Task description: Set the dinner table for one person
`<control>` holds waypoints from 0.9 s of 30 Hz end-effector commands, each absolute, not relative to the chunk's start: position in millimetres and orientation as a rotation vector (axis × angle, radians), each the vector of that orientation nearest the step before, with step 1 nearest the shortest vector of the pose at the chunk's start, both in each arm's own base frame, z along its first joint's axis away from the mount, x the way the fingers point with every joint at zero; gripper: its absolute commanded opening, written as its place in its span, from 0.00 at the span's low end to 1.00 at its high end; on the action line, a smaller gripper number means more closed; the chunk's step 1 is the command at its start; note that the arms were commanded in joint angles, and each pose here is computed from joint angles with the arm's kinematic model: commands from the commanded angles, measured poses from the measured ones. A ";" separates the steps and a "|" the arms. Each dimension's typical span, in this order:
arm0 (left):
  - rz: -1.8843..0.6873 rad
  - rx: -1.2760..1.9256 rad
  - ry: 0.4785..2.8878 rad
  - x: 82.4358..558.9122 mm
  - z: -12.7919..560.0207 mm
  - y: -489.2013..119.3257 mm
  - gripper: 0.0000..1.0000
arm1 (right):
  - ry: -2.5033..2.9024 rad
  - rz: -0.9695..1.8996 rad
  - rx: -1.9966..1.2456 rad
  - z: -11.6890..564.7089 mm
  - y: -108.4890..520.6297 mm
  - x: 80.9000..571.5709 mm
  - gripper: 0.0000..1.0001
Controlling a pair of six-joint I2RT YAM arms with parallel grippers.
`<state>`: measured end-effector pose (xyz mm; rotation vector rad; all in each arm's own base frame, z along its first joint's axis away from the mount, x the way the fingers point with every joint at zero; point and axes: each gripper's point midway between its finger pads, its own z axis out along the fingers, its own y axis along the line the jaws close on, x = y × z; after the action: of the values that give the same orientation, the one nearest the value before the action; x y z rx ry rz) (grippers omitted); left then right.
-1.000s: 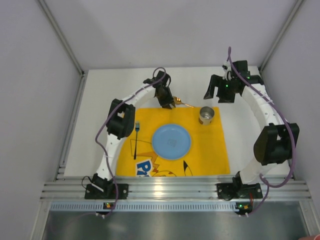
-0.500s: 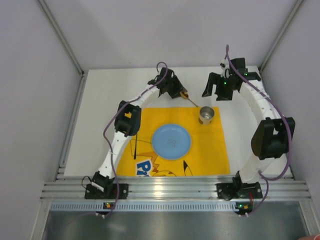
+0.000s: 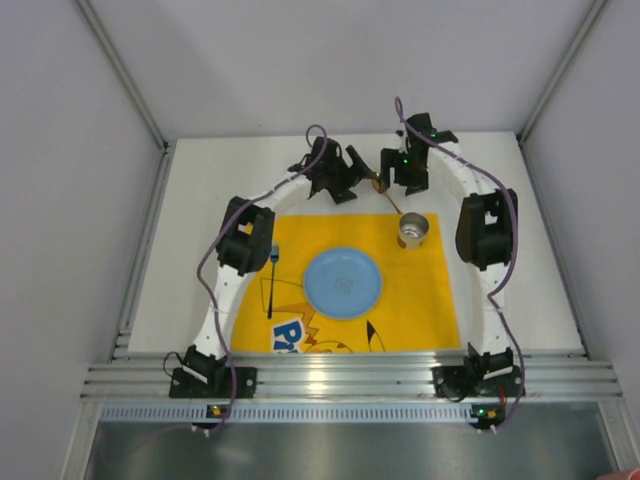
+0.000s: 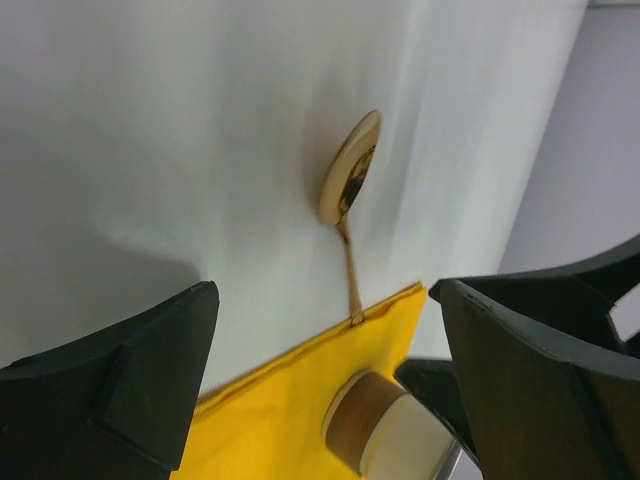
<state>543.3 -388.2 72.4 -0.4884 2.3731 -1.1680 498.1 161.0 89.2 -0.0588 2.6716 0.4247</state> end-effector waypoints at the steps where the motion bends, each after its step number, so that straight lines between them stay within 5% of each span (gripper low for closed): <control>1: -1.090 -0.504 2.313 546.4 127.6 -329.1 0.98 | 2.698 0.262 -0.132 81.6 167.2 493.9 0.81; 15: -0.973 -0.493 2.313 498.5 177.3 -262.0 0.98 | 2.746 0.154 -0.084 33.2 153.0 513.3 0.75; 27: -0.869 -0.480 2.356 455.1 177.5 -236.7 0.98 | 2.782 -0.163 -0.197 -7.7 151.0 506.4 0.25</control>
<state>467.3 -248.0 159.6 -0.5086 2.3849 -0.9054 518.6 150.3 27.6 -0.1342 2.7214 -0.0159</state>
